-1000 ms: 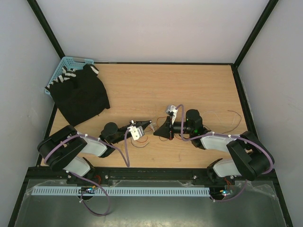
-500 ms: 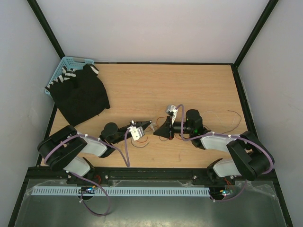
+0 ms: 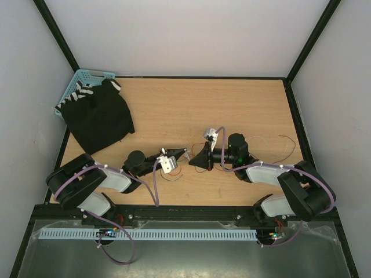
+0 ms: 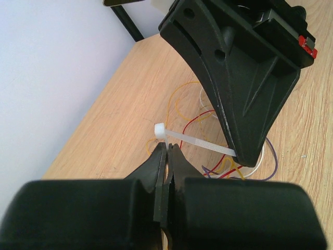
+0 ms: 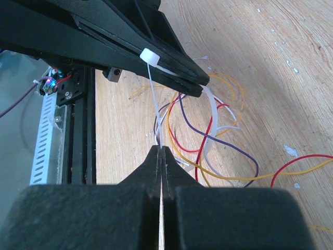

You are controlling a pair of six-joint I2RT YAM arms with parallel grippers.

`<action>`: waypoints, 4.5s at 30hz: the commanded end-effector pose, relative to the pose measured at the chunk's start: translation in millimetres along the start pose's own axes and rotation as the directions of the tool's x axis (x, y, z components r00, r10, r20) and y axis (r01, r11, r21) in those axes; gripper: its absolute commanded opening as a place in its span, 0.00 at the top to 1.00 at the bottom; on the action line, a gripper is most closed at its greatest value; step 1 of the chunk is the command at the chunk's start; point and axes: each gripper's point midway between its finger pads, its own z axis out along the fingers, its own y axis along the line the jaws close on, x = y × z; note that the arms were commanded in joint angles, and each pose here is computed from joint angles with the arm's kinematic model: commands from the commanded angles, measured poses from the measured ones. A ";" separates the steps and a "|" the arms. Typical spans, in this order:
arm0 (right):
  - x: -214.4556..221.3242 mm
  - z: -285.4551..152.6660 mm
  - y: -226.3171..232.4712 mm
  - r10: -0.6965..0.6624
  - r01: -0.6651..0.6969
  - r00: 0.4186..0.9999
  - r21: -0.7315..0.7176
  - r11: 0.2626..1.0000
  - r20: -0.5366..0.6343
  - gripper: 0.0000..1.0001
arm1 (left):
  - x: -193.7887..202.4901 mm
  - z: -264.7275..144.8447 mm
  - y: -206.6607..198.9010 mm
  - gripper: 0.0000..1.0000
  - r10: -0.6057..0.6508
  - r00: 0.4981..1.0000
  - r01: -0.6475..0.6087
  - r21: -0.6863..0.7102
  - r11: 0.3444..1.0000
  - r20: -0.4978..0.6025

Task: Zip-tie the wires
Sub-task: Tie the cable at the center of the board.

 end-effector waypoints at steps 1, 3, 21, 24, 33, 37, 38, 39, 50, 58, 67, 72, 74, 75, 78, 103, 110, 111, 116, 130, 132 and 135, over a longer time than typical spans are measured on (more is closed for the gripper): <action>-10.4 0.1 1.3 -0.009 0.009 1.000 -0.012 1.000 0.020 1.00 | -14.5 -0.3 3.5 1.00 0.046 0.998 -0.045 -0.015 0.999 0.050; -10.7 0.2 1.7 -0.006 0.006 1.000 -0.014 1.000 0.020 1.00 | -14.0 0.1 1.9 1.00 0.052 0.997 -0.052 -0.010 0.999 0.049; -19.3 -2.2 3.7 0.014 -0.013 0.999 -0.024 1.000 0.040 1.00 | -6.3 -0.7 -0.3 1.00 0.101 0.995 -0.101 -0.021 0.995 0.014; -19.7 -1.3 5.2 0.025 -0.023 0.999 -0.038 0.999 0.043 1.00 | -5.2 0.7 -2.8 1.00 0.110 0.994 -0.110 -0.015 0.994 0.010; -28.4 0.0 6.4 0.028 -0.025 0.998 -0.043 0.999 0.063 1.00 | -1.8 1.0 -4.8 1.00 0.133 0.991 -0.133 -0.017 0.991 -0.007; -28.7 -0.2 4.6 0.029 -0.027 0.998 -0.033 0.999 0.058 1.00 | -1.9 1.1 -4.6 1.00 0.142 0.990 -0.142 -0.020 0.990 -0.010; -28.1 0.1 3.8 0.030 -0.028 0.998 -0.031 0.999 0.054 1.00 | -2.1 1.4 -4.7 1.00 0.142 0.990 -0.142 -0.020 0.990 -0.009; -26.9 0.2 2.9 0.033 -0.031 0.998 -0.028 0.999 0.049 1.00 | -2.9 1.5 -4.8 1.00 0.144 0.990 -0.144 -0.020 0.989 -0.008; -27.6 3.0 -2.8 0.068 -0.067 0.997 -0.013 0.998 0.034 1.00 | -5.8 2.2 -5.0 1.00 0.166 0.986 -0.166 -0.023 0.986 -0.004; -28.2 2.1 -5.3 0.083 -0.083 0.996 -0.008 0.997 0.022 1.00 | -3.7 1.2 -3.8 1.00 0.170 0.985 -0.170 -0.033 0.985 -0.017; -20.4 3.7 -7.1 0.120 -0.120 0.993 -0.019 0.993 -0.012 1.00 | -5.6 0.5 -0.1 1.00 0.181 0.983 -0.182 -0.047 0.982 -0.019; -17.5 4.4 -7.2 0.135 -0.136 0.991 -0.024 0.990 -0.021 1.00 | -5.8 0.5 0.1 1.00 0.193 0.981 -0.194 -0.050 0.980 -0.022; -16.4 4.3 -7.1 0.138 -0.139 0.990 -0.024 0.990 -0.025 1.00 | -6.1 0.7 0.8 1.00 0.196 0.980 -0.197 -0.052 0.979 -0.023; -16.0 4.3 -7.2 0.139 -0.139 0.990 -0.023 0.990 -0.026 1.00 | -5.5 0.3 1.0 1.00 0.198 0.980 -0.200 -0.053 0.978 -0.026; -17.7 4.0 -6.1 0.135 -0.136 0.991 -0.027 0.990 -0.024 1.00 | -4.0 0.4 1.1 1.00 0.214 0.976 -0.216 -0.055 0.975 -0.035; -28.5 7.3 -9.9 0.214 -0.216 0.976 -0.042 0.975 -0.042 1.00 | 10.7 0.5 -10.0 1.00 0.258 0.963 -0.261 -0.025 0.965 -0.085; -31.2 8.5 -12.4 0.215 -0.216 0.976 -0.035 0.976 -0.036 1.00 | 11.2 0.7 -12.2 1.00 0.250 0.965 -0.252 -0.018 0.968 -0.082; -32.0 8.8 -13.1 0.217 -0.218 0.976 -0.032 0.975 -0.034 1.00 | 11.7 0.2 -13.1 1.00 0.246 0.966 -0.248 -0.016 0.969 -0.082; -36.1 10.8 -15.3 0.222 -0.223 0.975 -0.032 0.974 -0.033 1.00 | 15.4 -3.1 -16.8 1.00 0.240 0.967 -0.241 -0.006 0.970 -0.092; -42.2 15.7 -17.0 0.240 -0.242 0.970 -0.052 0.969 -0.045 1.00 | 21.5 -3.0 -23.9 1.00 0.228 0.968 -0.228 0.013 0.974 -0.105; -43.7 16.1 -15.6 0.255 -0.257 0.966 -0.060 0.965 -0.048 1.00 | 22.9 -2.4 -23.9 1.00 0.226 0.968 -0.226 0.012 0.974 -0.110; -43.7 16.6 -15.9 0.255 -0.258 0.966 -0.061 0.964 -0.049 1.00 | 23.5 0.1 -24.6 1.00 0.224 0.969 -0.223 0.015 0.975 -0.108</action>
